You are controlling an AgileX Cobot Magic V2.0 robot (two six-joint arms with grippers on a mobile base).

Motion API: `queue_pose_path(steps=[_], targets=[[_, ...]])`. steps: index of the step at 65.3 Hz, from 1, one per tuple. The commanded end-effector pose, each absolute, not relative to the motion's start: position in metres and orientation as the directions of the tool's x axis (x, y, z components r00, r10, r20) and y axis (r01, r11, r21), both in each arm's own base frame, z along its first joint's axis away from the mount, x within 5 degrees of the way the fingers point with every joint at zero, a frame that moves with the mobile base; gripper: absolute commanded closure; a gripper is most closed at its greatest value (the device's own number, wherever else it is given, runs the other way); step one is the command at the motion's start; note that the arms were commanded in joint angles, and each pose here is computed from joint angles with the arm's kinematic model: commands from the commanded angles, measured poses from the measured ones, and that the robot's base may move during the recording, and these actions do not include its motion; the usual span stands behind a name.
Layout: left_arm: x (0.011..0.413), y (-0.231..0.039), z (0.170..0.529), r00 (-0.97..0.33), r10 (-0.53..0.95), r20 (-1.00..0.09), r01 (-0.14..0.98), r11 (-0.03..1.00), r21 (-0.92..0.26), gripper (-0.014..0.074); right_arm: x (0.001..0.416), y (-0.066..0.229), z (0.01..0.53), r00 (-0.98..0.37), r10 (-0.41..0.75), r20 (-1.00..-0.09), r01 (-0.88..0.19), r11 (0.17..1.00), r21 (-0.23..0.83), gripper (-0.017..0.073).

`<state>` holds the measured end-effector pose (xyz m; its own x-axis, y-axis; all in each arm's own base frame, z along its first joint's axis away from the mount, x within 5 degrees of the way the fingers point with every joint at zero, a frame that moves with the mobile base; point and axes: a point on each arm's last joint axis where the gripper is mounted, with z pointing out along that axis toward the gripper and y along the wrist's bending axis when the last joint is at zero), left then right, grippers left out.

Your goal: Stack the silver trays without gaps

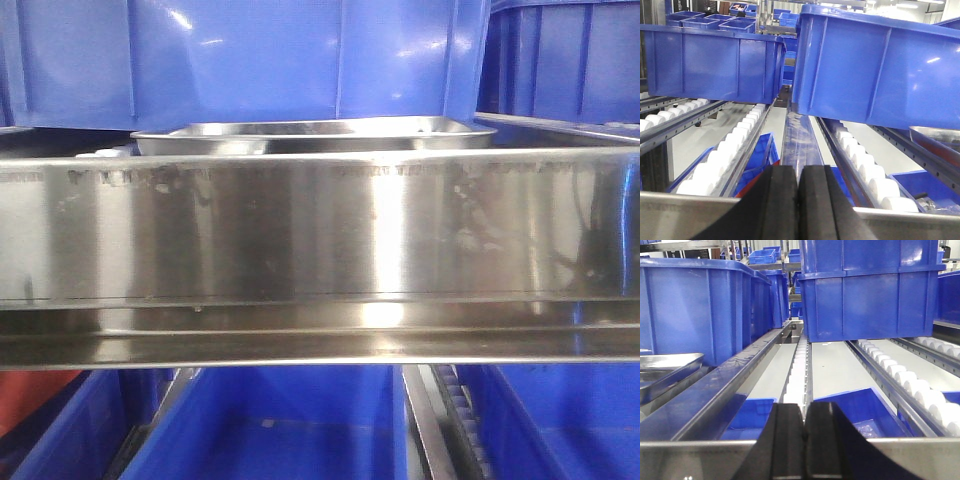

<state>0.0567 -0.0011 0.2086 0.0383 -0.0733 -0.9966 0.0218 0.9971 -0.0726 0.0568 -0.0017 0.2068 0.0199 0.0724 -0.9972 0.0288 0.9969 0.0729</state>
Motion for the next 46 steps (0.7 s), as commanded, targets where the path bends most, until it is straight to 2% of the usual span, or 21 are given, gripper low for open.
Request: queue_pose_path(steps=[1,46], targets=[[0.0563,-0.001,0.2106,0.057,-0.085,-0.995,0.023,0.996,-0.084,0.0601,0.0564,-0.002,0.2092,0.046,0.071,-0.996,0.032,0.997,0.073,0.0638],[0.0562,-0.001,0.2126,0.079,-0.085,-0.993,0.024,0.996,-0.084,0.0601,0.0564,-0.002,0.2092,0.046,0.071,-0.996,0.032,0.997,0.073,0.0638]])
